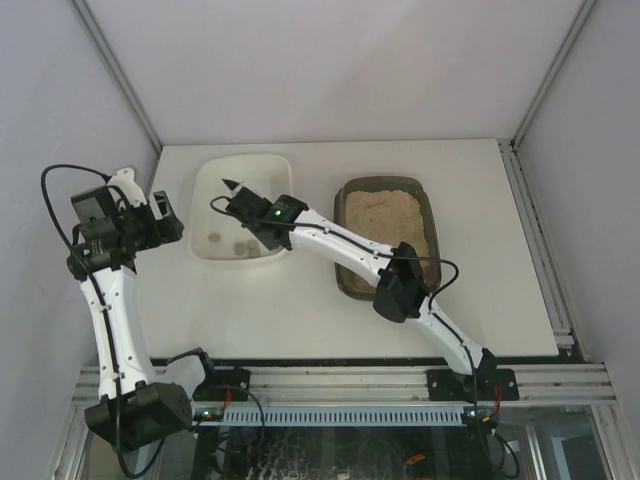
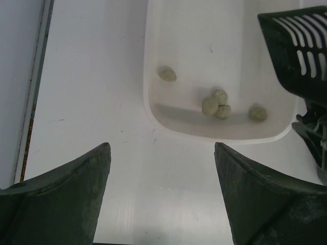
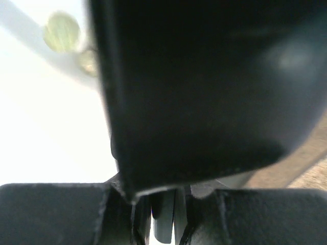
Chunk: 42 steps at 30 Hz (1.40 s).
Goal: Clean the litter box
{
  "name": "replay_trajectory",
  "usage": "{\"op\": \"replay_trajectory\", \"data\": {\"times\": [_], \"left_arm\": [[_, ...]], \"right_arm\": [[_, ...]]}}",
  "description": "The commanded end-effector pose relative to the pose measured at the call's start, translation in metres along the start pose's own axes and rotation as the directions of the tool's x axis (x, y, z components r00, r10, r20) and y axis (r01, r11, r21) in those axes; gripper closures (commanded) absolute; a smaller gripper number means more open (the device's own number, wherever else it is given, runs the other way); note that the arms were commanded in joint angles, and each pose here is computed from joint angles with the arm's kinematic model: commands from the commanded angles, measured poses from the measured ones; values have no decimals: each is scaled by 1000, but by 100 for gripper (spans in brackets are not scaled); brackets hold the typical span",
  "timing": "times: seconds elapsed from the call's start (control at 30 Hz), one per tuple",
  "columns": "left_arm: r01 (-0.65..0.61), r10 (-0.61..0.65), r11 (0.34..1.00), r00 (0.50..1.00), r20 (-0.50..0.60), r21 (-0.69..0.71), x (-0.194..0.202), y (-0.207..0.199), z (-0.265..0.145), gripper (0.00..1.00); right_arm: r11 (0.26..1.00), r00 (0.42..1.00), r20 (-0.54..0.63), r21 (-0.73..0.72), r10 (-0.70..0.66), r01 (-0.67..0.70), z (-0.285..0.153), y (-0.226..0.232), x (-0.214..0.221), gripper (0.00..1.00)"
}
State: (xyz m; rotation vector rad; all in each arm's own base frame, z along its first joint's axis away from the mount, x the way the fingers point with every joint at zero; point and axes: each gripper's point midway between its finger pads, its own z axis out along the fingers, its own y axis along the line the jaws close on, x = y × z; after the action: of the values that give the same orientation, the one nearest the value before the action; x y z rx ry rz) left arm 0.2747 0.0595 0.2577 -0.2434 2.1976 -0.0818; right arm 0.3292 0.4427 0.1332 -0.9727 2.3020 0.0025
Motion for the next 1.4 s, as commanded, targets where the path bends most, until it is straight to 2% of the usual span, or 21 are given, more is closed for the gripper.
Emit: {"op": "replay_trajectory", "data": {"times": [0.0,0.17,0.3,0.37,0.47,0.57,0.67,0.73,0.83,0.93,0.97,1.0,1.03,1.27,1.37], "left_arm": [[15,-15,1000,1000,14,10,-1,-1,2,14],[17,-16,994,1000,-9,111,6,-18,2,15],[11,-11,982,1000,-3,190,4,-34,-1,16],[-76,83,977,996,-30,198,8,-45,2,17],[-256,269,938,963,-25,235,14,-76,5,17],[-337,344,875,938,43,346,5,-124,11,16],[-371,400,790,915,48,488,-3,-178,18,16],[-353,412,740,911,29,573,-2,-213,26,16],[-289,400,685,917,-13,669,3,-256,44,16],[-246,369,674,929,-28,697,-2,-285,64,13],[-240,358,674,933,-25,699,-7,-293,70,8],[-231,347,673,938,-23,703,-11,-301,75,1],[-224,330,670,944,-14,707,-17,-310,78,0],[-164,236,635,972,12,755,-36,-363,108,0],[-90,172,618,985,-23,781,-40,-382,122,0]], "right_arm": [[986,994,104,169,-18,0,-16,-49,-30,100],[988,978,207,142,23,-54,-48,-57,-54,100],[982,950,247,-50,191,-184,-96,-65,-54,100],[943,930,205,-202,306,-266,-126,-75,-37,100],[831,886,34,-365,463,-420,-147,-85,8,100],[667,779,-189,-422,598,-614,-153,-99,62,100],[454,587,-420,-379,692,-806,-152,-107,113,100],[353,463,-549,-300,696,-886,-147,-111,146,100],[317,364,-648,-194,669,-928,-144,-114,176,100],[266,273,-687,-119,674,-957,-138,-115,191,100],[248,242,-703,-97,668,-964,-136,-114,195,100],[237,217,-722,-75,657,-969,-135,-112,198,100],[227,196,-742,-60,641,-972,-135,-110,201,100],[183,122,-807,-18,577,-983,-130,-99,204,100],[170,96,-824,1,558,-985,-126,-94,204,100]]}}
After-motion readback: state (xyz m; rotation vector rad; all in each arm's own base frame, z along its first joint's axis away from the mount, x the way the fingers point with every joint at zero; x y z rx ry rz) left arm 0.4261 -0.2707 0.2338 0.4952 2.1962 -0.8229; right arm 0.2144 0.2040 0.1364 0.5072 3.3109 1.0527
